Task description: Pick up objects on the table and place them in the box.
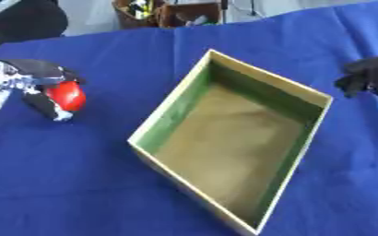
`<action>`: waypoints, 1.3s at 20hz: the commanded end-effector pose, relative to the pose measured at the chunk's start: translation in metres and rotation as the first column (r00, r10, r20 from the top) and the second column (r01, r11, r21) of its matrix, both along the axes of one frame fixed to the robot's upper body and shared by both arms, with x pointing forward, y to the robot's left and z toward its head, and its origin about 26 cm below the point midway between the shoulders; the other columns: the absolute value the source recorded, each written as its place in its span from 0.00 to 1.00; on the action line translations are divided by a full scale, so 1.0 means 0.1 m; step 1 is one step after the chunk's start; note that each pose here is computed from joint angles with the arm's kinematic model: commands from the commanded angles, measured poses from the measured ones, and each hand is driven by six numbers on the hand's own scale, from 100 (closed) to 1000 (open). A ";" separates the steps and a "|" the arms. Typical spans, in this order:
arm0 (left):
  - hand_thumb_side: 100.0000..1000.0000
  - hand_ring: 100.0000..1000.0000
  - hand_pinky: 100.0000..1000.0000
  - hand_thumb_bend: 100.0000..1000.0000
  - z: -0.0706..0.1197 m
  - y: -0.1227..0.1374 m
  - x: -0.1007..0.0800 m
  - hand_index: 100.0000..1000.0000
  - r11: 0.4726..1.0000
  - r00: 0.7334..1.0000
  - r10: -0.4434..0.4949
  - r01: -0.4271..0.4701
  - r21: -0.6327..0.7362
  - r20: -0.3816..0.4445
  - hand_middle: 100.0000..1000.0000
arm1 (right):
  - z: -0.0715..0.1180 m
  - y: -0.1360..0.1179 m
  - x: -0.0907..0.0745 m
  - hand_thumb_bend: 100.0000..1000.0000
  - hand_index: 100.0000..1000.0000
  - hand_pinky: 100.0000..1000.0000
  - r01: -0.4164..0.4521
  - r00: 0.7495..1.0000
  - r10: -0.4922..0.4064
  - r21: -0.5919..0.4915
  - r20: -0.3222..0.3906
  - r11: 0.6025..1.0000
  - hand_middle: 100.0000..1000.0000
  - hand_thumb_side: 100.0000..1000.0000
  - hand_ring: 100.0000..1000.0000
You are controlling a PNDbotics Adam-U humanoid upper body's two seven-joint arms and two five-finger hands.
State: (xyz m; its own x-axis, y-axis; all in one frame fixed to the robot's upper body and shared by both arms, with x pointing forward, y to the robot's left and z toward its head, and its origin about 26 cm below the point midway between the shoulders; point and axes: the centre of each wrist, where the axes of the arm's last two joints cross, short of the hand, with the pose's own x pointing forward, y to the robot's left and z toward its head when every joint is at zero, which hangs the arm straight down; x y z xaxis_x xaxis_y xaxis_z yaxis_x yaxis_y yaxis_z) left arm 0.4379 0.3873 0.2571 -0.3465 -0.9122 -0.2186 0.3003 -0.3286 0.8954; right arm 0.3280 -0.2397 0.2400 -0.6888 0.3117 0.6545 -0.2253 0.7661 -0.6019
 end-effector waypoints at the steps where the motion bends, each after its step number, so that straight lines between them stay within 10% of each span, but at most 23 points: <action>1: 0.36 0.68 0.37 0.24 0.12 0.08 -0.03 1.00 1.000 1.000 -0.012 0.012 0.007 -0.022 0.91 | 0.07 -0.02 -0.02 0.00 0.74 0.75 0.006 1.000 -0.006 -0.010 0.024 1.000 0.43 0.77 0.71; 10: 0.06 0.58 0.29 0.00 0.15 0.09 -0.03 1.00 0.997 0.999 0.031 -0.028 -0.073 0.039 0.87 | 0.06 -0.02 -0.02 0.00 0.74 0.76 0.002 1.000 -0.002 -0.006 0.016 1.000 0.43 0.77 0.72; 26: 0.25 0.66 0.30 0.00 0.39 -0.07 -0.11 1.00 0.983 0.987 -0.004 0.034 -0.180 0.161 0.90 | 0.01 -0.02 -0.03 0.00 0.74 0.76 0.011 1.000 -0.011 -0.008 0.008 1.000 0.43 0.77 0.72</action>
